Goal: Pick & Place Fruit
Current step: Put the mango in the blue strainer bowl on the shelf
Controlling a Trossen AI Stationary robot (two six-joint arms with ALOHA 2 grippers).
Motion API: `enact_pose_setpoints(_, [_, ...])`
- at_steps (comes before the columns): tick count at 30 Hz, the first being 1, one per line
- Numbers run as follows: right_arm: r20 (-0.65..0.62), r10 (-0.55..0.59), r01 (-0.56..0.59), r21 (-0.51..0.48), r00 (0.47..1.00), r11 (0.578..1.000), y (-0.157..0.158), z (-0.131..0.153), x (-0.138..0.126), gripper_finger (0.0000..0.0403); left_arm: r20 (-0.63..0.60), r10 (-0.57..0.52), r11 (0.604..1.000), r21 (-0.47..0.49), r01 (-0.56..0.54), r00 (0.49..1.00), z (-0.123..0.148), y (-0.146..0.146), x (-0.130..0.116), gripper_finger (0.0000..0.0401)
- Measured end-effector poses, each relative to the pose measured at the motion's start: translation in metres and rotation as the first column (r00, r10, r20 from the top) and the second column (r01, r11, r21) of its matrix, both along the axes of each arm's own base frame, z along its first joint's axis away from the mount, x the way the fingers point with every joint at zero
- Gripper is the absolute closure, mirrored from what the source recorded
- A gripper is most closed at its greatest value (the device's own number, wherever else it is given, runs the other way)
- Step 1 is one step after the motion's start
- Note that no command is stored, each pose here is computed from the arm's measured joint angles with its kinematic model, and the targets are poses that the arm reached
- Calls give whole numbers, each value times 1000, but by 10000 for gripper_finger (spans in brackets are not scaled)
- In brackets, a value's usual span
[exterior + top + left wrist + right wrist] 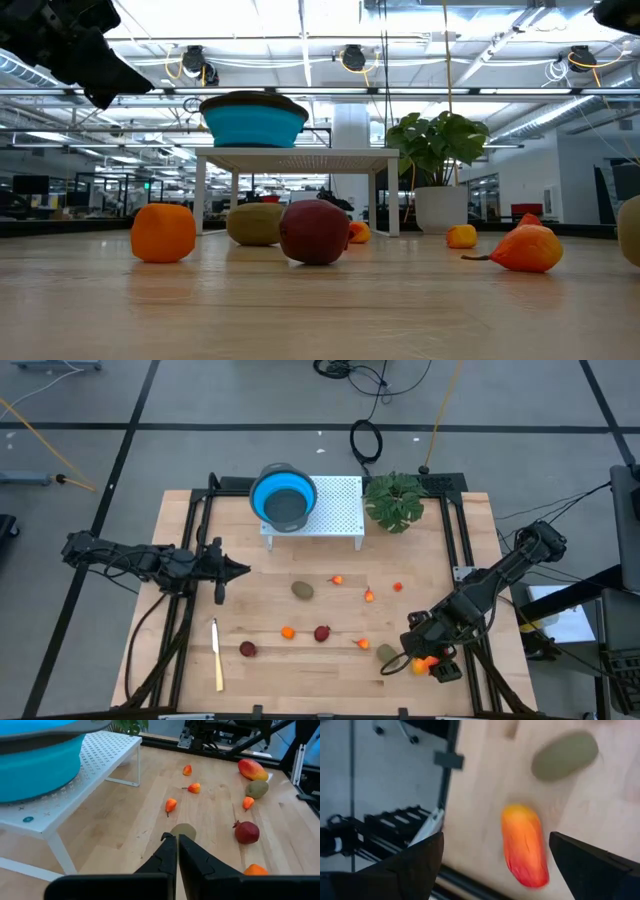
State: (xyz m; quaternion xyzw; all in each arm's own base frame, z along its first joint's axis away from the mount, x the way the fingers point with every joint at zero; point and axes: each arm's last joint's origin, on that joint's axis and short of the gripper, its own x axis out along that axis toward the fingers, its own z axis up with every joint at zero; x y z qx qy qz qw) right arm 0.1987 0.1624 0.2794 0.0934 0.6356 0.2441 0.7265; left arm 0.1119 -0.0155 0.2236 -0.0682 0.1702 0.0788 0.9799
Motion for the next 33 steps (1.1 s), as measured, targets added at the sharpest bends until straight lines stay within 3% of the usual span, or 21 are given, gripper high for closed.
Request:
enact_pose_setpoints(7, [92, -34, 39, -52, 995, 998, 0, 0, 4, 46, -7, -17, 999, 44, 17, 1000, 0, 0, 0, 395])
enact_pose_setpoints(16, [-50, -161, 155, -100, 986, 983, -5, -29, -5, 46, -10, -20, 998, 55, 21, 1000, 0, 0, 0, 388])
enact_pose_setpoints(25, [-140, -126, 114, -95, 982, 989, -6, -45, -13, 46, -10, -19, 998, 51, 20, 1000, 0, 0, 0, 399])
enact_pose_setpoints(33, [-182, -115, 92, -130, 976, 987, -2, -58, -25, 46, -9, -17, 999, 45, 17, 1000, 0, 0, 0, 385])
